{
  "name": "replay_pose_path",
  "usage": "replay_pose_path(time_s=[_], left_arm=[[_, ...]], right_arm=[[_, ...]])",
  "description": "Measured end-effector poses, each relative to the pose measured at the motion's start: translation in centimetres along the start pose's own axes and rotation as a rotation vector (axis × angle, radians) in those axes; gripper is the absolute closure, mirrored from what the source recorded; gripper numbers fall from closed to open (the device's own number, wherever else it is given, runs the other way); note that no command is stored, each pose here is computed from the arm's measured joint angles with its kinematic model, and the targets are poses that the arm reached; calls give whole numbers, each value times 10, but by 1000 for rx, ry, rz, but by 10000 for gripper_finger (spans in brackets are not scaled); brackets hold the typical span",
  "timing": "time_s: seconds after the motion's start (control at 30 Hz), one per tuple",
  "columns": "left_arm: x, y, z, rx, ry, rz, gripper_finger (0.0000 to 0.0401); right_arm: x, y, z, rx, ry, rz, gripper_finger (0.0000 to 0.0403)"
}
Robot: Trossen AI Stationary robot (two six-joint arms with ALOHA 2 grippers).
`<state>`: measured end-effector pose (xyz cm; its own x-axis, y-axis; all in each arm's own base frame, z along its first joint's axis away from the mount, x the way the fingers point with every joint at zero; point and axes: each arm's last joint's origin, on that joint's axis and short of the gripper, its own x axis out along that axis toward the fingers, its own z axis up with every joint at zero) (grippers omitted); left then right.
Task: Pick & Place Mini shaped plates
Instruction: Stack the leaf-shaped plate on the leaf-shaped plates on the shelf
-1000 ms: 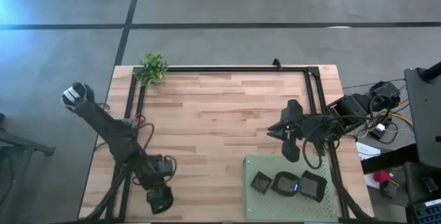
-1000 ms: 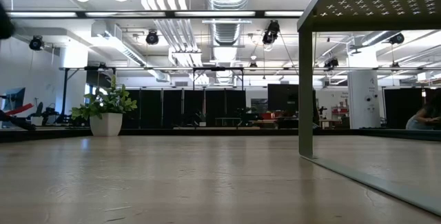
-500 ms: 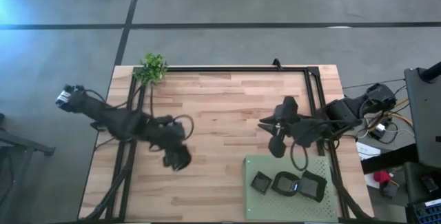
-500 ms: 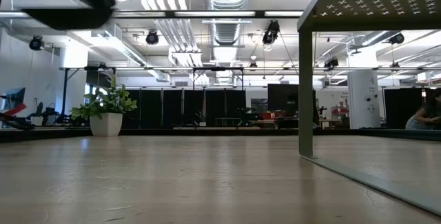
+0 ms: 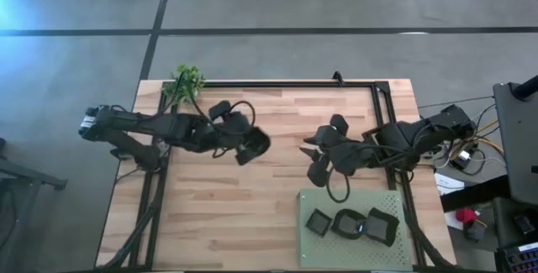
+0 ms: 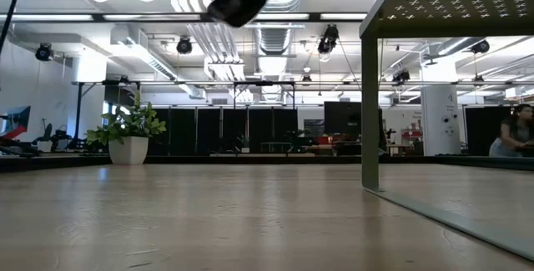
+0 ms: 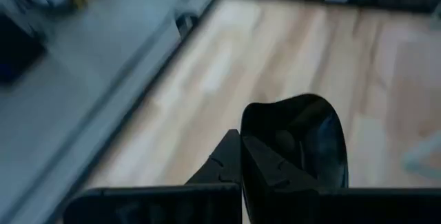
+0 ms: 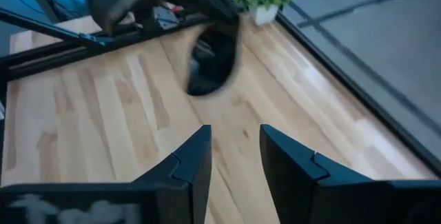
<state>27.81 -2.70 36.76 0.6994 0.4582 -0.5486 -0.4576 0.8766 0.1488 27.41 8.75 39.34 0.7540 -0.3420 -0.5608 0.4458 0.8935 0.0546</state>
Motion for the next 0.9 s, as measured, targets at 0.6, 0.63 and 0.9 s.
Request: replay_pose_path(time_s=[0.6, 0.63, 0.9], left_arm=[[23, -27, 45, 102, -153, 111, 401], [23, -27, 46, 101, -155, 110, 401], [13, -24, 52, 69, -213, 95, 401]], right_arm=[[36, -10, 11, -108, -29, -75, 284], [37, -12, 12, -103, -29, -82, 285], [42, -23, 16, -86, -26, -116, 298]])
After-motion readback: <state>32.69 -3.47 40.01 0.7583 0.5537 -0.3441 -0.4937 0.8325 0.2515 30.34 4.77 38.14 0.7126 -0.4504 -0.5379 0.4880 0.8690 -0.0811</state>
